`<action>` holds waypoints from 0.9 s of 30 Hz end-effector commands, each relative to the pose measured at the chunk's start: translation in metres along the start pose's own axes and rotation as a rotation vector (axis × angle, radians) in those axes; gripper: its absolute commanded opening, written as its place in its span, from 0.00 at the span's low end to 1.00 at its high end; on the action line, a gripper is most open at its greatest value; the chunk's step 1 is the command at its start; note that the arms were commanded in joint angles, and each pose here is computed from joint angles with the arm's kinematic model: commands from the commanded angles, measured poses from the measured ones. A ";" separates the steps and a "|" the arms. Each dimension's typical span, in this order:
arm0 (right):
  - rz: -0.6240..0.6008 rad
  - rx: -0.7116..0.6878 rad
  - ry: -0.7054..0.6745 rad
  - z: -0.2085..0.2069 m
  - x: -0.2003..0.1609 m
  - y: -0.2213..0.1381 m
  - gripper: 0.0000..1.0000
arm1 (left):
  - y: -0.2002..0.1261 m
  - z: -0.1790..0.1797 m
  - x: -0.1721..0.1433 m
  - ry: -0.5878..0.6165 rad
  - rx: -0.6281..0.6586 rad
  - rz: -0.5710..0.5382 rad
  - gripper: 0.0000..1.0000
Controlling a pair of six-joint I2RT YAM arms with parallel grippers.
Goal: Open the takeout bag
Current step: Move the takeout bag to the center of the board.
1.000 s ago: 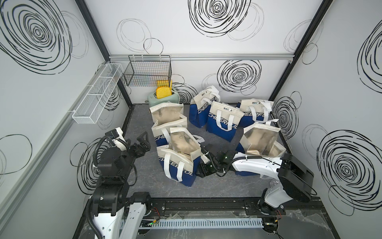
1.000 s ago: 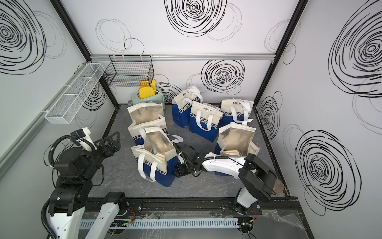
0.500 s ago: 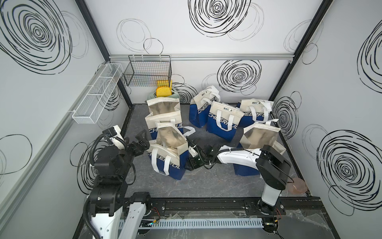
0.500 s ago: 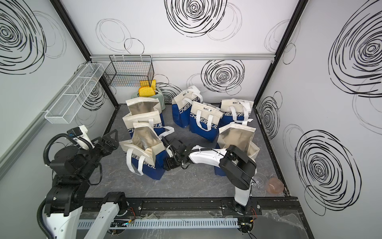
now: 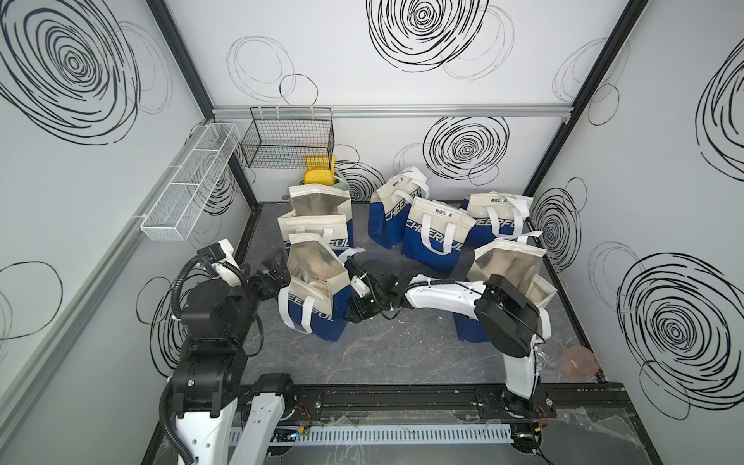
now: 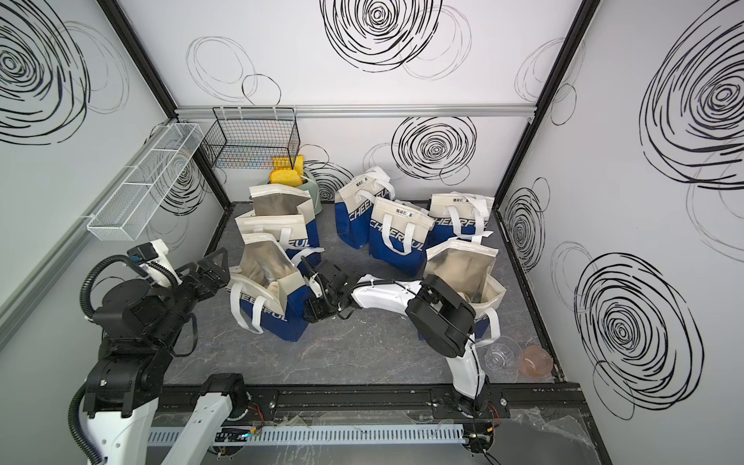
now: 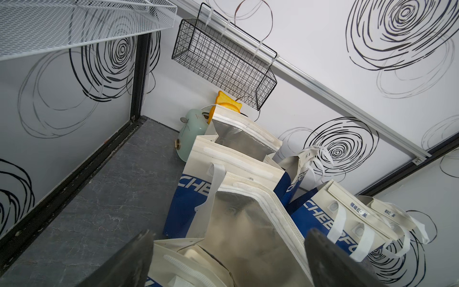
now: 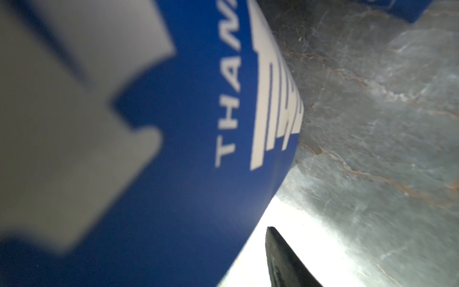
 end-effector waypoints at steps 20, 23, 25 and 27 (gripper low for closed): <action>-0.297 -0.159 -0.131 0.011 -0.012 -0.180 0.65 | 0.009 -0.067 0.047 0.114 -0.384 -0.066 1.00; -0.482 -0.177 -0.139 0.025 0.002 -0.233 0.65 | 0.011 -0.089 0.055 0.129 -0.520 -0.062 0.98; -0.627 -0.186 -0.138 0.034 0.010 -0.276 0.65 | 0.017 -0.105 0.056 0.110 -0.603 -0.027 0.98; -0.760 -0.208 -0.132 0.039 0.016 -0.315 0.65 | 0.023 -0.124 0.052 0.130 -0.664 0.021 0.98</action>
Point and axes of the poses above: each gripper's point midway between its finger pads, its own y axis out along the fingers, its own z axis along the line the jaws close on, x = y × z, the point moved 4 cm from there along -y, back along the fingers, and after that the axes turned 5 degrees about y, right-handed, at the moved point
